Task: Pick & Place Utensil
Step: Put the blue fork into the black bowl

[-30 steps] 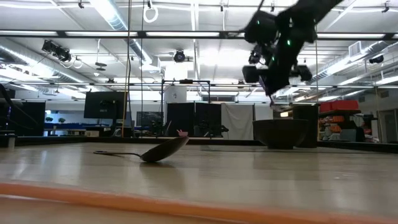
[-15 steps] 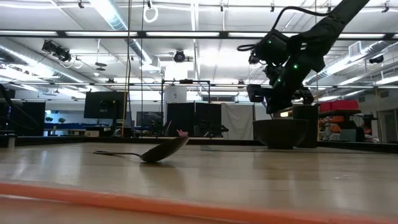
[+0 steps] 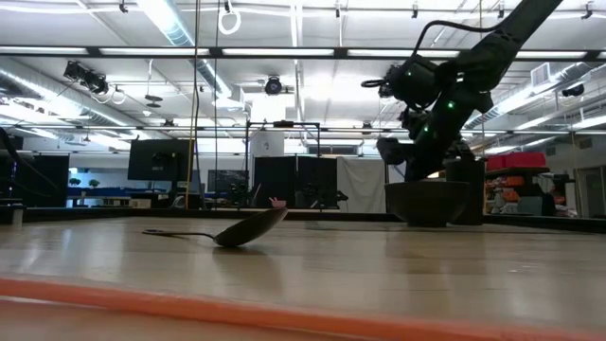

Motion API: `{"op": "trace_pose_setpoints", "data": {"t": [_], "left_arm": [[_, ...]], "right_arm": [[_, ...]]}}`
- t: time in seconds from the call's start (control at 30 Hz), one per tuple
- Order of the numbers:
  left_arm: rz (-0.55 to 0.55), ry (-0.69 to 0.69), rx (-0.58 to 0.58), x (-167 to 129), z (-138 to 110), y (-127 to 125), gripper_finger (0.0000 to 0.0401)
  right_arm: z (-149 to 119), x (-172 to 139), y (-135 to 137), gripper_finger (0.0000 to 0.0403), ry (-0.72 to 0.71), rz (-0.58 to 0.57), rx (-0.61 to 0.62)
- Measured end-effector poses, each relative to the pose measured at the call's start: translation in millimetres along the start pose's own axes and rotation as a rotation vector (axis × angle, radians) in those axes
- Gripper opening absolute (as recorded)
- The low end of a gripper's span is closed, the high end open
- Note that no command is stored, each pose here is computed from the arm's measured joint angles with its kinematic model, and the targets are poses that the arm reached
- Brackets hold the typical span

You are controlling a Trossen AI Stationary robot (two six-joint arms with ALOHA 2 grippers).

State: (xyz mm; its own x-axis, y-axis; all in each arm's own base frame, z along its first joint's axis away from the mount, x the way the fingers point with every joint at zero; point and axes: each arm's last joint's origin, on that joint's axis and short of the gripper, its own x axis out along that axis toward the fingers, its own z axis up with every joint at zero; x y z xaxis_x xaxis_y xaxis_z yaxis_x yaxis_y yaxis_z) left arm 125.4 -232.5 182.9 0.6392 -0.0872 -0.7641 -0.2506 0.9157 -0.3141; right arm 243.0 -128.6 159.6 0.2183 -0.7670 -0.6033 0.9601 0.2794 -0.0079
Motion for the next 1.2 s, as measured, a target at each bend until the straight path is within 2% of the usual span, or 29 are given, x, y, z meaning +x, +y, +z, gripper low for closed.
{"op": "trace_pose_setpoints", "data": {"t": [0.47, 0.77, 1.2], "left_arm": [[-0.007, 0.002, -0.004, 0.0, 0.1, -0.7, 0.0197], [-0.007, 0.002, -0.004, 0.0, 0.0, -0.8, 0.0197], [-0.007, 0.002, -0.004, 0.0, 0.0, -0.7, 0.0197]], "right_arm": [[0.1, 9.3, -6.8, 0.0010, 0.098, 0.063, -0.014], [0.9, 11.2, -8.3, 0.0026, 0.124, 0.095, -0.009], [0.8, 11.1, -7.8, 0.0029, 0.130, 0.107, 0.000]]}}
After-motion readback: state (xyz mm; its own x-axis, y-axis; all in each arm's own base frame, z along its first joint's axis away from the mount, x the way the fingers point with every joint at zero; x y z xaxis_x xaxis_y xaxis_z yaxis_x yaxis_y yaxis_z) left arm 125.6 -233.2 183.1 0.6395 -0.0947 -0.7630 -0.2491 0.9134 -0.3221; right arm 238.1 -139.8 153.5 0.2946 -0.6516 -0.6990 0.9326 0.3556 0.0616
